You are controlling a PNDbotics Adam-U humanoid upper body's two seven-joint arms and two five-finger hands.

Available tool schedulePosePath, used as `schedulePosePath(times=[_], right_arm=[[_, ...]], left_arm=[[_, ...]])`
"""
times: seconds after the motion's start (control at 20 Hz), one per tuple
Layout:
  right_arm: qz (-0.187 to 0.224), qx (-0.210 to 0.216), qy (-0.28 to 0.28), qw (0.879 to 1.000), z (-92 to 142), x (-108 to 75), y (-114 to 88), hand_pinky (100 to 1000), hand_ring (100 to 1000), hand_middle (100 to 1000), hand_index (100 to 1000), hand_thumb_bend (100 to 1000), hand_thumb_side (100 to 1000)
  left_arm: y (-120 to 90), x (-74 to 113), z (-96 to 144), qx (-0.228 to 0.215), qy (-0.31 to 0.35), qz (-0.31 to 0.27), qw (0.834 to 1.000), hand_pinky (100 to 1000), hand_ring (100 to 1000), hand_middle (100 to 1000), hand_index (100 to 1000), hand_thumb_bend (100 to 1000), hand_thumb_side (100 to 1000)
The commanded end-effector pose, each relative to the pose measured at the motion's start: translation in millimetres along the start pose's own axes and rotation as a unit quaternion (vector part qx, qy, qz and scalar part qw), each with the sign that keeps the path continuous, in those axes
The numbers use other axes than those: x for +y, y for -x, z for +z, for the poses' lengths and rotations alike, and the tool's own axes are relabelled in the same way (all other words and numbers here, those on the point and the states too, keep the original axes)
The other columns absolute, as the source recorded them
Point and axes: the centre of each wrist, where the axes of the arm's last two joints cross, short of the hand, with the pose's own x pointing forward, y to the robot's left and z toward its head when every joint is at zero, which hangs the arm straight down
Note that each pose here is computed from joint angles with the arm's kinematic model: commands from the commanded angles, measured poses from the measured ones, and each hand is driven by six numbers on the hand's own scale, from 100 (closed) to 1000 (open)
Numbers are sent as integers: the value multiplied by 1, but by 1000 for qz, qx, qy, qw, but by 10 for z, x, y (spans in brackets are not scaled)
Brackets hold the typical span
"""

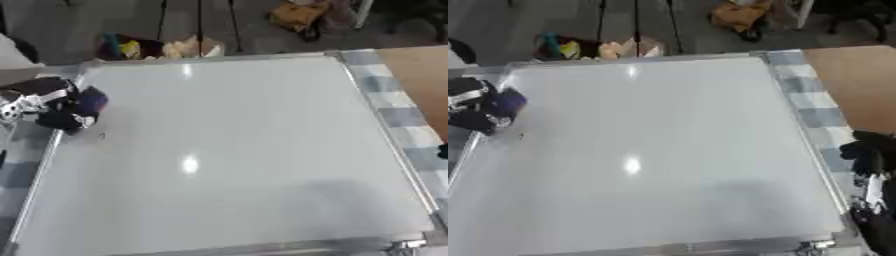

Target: Wipe the whiteboard clean with a brush.

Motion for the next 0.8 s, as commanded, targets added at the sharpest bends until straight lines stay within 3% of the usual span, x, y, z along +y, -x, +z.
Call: schedulePosePath(times=[0.05,0.55,0.8], right_arm=[[0,-12,4,1000,-50,-26,-40,469,529,434,675,100,689],[-1,-11,7,1000,-46,-27,-39,469,528,432,673,100,686],[-2,-10,8,1000,-44,-28,-39,469,528,432,673,100,684]], left_arm=[[14,110,39,6,-1,-14,1000,519,545,307,329,100,619],[20,28,12,13,22,-30,999,548,560,329,405,100,659],[21,7,7,10,33,-39,999,572,597,414,443,100,690]])
